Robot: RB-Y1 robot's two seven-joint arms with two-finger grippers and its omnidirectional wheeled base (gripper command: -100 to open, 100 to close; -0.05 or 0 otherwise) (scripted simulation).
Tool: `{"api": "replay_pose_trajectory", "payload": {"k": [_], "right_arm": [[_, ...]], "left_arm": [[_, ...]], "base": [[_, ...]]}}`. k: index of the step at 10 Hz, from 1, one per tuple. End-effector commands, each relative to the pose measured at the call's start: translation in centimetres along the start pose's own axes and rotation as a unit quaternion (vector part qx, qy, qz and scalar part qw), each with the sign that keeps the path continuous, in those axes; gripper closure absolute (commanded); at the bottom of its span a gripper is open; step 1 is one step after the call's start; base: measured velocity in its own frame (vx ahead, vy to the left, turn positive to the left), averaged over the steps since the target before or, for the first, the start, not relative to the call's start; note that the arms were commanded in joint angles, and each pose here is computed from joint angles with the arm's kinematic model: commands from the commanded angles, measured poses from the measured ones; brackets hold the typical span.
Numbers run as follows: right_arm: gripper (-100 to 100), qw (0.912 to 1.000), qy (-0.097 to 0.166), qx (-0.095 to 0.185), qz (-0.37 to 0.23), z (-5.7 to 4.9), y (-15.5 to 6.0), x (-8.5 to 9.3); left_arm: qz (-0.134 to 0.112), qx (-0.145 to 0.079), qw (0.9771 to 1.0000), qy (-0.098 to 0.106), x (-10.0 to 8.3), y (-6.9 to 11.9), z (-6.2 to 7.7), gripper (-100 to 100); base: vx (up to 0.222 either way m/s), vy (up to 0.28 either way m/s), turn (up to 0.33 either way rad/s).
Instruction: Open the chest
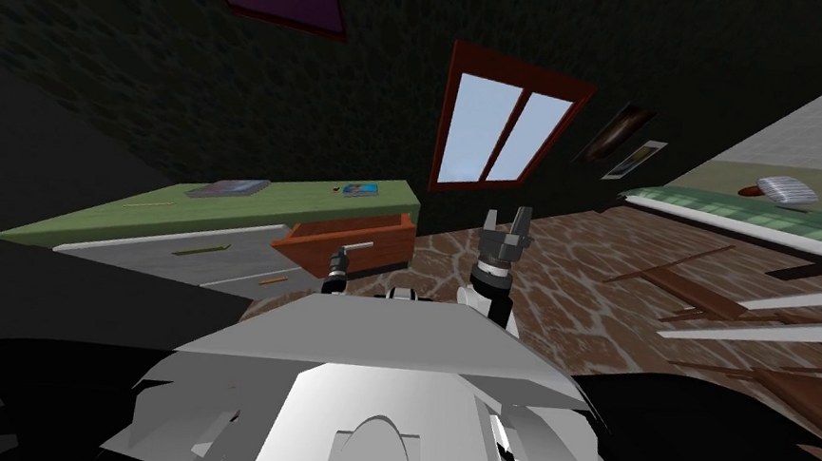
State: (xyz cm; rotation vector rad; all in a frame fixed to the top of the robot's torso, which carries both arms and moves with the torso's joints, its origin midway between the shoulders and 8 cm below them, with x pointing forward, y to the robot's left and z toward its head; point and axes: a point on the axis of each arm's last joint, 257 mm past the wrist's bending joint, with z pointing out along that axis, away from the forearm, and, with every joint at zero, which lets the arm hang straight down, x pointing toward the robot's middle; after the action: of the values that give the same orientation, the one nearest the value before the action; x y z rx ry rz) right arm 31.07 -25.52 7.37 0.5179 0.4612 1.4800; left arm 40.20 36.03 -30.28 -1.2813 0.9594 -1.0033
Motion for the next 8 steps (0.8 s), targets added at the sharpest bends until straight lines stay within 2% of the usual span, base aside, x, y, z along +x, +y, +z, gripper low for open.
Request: {"api": "replay_pose_trajectory", "payload": {"k": [1, 2, 3, 8], "right_arm": [[0, 1.0, 0.0, 0.0, 0.0, 0.0, 0.0, 0.0], [0, 1.0, 0.0, 0.0, 0.0, 0.0, 0.0, 0.0], [0, 1.0, 0.0, 0.0, 0.0, 0.0, 0.0, 0.0], [0, 1.0, 0.0, 0.0, 0.0, 0.0, 0.0, 0.0]], "left_arm": [[0.002, -0.009, 1.0, 0.001, 0.0, 0.6, -0.6, 100], [0.001, -0.002, 1.0, 0.0, -0.1, 0.1, -0.4, 100], [0.002, -0.005, 1.0, -0.002, -0.4, -0.2, -0.4, -100], [0.002, -0.004, 1.0, -0.007, -1.3, -2.9, 0.1, -100]], "base": [[-0.177, -0.084, 0.021], [-0.09, -0.045, 0.017], [-0.028, -0.013, -0.013], [0.0, -0.008, -0.018]]}}
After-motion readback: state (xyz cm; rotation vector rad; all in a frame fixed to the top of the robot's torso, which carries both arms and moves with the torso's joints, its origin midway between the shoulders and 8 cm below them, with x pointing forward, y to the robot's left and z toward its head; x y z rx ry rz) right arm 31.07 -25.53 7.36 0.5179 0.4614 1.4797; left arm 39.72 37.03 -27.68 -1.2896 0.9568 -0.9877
